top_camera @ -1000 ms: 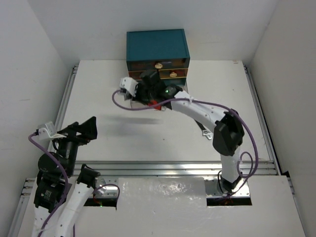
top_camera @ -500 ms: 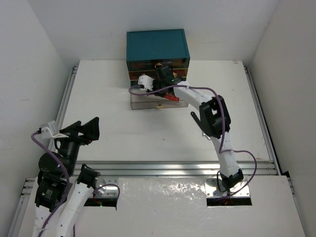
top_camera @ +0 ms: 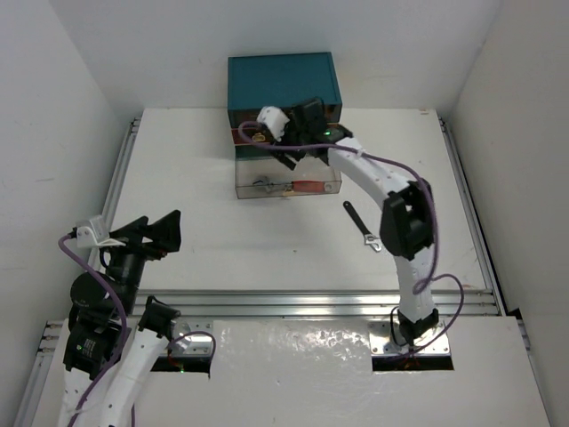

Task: Sort the tools into containers

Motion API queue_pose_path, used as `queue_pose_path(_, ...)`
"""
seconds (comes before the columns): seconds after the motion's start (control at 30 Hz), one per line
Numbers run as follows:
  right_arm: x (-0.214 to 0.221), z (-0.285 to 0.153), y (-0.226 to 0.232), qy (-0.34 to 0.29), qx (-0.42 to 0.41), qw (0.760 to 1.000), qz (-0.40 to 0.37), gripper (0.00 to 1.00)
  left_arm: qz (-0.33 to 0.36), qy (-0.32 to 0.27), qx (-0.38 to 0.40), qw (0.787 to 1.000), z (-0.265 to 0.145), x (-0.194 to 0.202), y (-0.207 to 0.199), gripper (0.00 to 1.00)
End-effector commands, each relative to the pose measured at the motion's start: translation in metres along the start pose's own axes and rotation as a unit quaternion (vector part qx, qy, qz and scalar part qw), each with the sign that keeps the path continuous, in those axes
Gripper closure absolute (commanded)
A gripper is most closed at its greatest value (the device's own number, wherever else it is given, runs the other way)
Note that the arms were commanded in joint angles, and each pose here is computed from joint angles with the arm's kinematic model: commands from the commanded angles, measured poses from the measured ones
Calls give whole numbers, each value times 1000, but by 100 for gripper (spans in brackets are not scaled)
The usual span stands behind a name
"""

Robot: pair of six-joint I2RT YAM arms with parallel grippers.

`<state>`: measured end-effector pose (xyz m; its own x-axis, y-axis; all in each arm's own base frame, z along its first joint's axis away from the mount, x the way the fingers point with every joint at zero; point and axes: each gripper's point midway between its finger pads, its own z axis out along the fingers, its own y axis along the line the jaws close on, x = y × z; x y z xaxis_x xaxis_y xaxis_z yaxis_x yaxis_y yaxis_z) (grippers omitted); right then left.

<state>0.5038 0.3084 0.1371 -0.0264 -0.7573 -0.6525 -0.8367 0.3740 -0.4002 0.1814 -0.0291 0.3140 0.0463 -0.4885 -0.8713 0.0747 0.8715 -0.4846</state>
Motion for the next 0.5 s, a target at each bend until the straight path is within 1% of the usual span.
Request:
queue_pose_path(0.0,-17,-98,-51,-32,97,974,202,27,5,-14,8,1000,3,-7,-4,0)
queue_pose_path(0.03,27,-104,-33,29,82,963,254,22,5,-15,9,1000,2,-7,-4,0)
queue_pose_path(0.07,37,-121,-25,45,80,956,279,21,5,-15,10,1000,2,-7,-4,0)
queue_pose_path(0.1,57,-127,-13,81,80,946,302,21,5,-15,11,1000,2,-7,-5,0)
queue_pose_path(0.13,98,-127,12,137,73,934,321,21,5,-15,12,1000,2,-7,-5,0)
queue_pose_path(0.17,108,-137,18,144,82,928,335,21,5,-15,14,1000,2,-7,-6,0)
queue_pose_path(0.2,141,-137,45,183,69,917,347,21,5,-14,14,1000,2,-7,-6,0)
queue_pose_path(0.23,155,-141,49,187,76,906,373,21,7,-12,15,1000,3,-6,-6,0)
queue_pose_path(0.27,160,-147,52,185,80,901,384,21,7,-12,16,1000,2,-6,-7,0)
queue_pose_path(0.3,183,-150,69,210,73,891,395,21,7,-11,18,1000,2,-6,-7,0)
queue_pose_path(0.4,211,-156,92,253,55,879,400,22,7,-13,18,1000,1,-7,-7,0)
queue_pose_path(0.47,221,-156,102,259,33,877,404,22,7,-16,20,1000,0,-7,-7,0)
